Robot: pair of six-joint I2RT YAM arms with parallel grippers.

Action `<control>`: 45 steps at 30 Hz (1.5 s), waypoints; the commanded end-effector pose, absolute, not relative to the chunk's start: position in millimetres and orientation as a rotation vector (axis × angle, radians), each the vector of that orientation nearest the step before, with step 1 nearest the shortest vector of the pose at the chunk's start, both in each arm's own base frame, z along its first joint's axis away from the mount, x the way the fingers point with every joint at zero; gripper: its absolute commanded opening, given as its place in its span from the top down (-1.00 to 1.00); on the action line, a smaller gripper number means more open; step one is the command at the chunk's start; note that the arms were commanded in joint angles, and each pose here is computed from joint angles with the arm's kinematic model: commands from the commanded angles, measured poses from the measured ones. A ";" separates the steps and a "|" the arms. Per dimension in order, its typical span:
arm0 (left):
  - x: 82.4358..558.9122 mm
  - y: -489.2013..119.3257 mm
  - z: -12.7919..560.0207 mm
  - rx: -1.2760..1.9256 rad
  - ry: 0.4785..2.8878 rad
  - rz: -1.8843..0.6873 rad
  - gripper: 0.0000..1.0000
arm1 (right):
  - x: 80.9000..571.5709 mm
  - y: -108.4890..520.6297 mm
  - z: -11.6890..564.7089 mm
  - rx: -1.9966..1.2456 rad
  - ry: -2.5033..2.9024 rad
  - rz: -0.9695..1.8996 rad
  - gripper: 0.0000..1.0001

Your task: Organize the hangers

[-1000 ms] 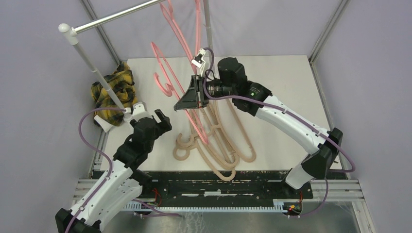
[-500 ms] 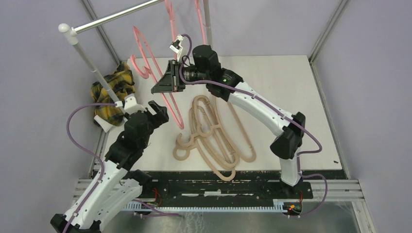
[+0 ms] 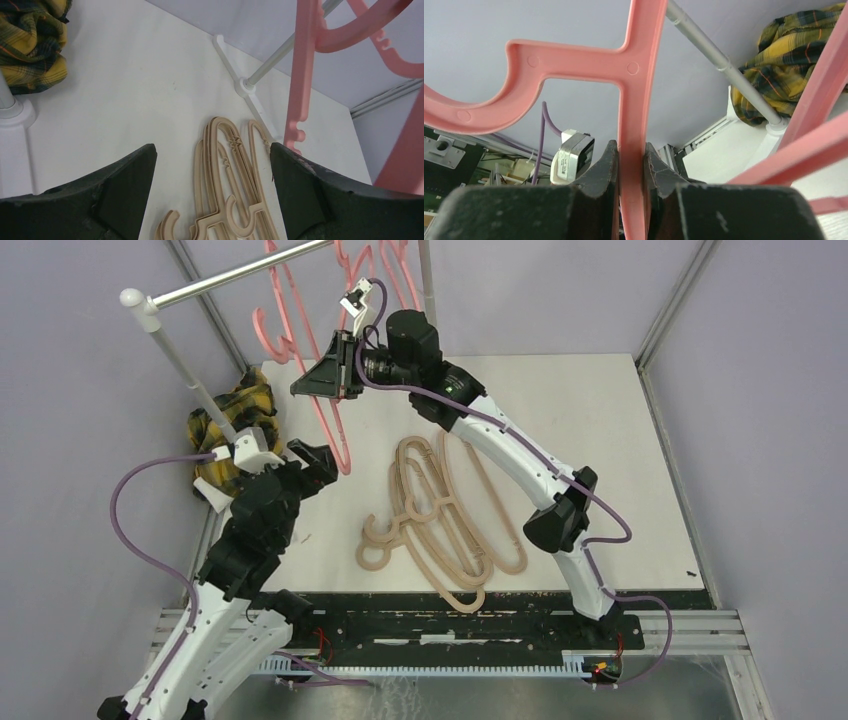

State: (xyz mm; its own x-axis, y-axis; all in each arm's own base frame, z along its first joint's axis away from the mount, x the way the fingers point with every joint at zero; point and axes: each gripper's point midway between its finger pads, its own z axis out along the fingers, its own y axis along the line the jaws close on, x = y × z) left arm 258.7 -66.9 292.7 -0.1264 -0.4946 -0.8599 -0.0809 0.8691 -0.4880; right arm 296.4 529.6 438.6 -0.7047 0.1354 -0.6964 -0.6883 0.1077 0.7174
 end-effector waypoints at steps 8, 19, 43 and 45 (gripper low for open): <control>241.5 -69.3 364.4 -0.363 1.488 -0.495 -0.98 | 314.1 535.4 454.3 -0.494 1.654 1.670 0.98; 256.2 -89.8 350.7 -0.351 1.530 -0.558 -0.98 | 315.5 537.1 454.5 -0.471 1.655 1.673 0.98; 295.2 -65.6 288.0 -0.479 1.694 -0.213 0.93 | 286.8 533.3 456.5 -0.545 1.676 1.658 0.97; 297.9 -58.5 290.4 -0.486 1.703 -0.145 0.94 | 285.2 526.1 452.3 -0.552 1.706 1.612 0.75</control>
State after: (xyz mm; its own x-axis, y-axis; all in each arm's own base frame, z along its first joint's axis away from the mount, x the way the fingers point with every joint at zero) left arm 288.8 -102.9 278.7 -0.2125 -0.4139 -0.8852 -0.0224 0.9077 -0.4190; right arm 317.0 554.4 391.2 -0.7151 0.1525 -0.6822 -0.6535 0.2009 0.7298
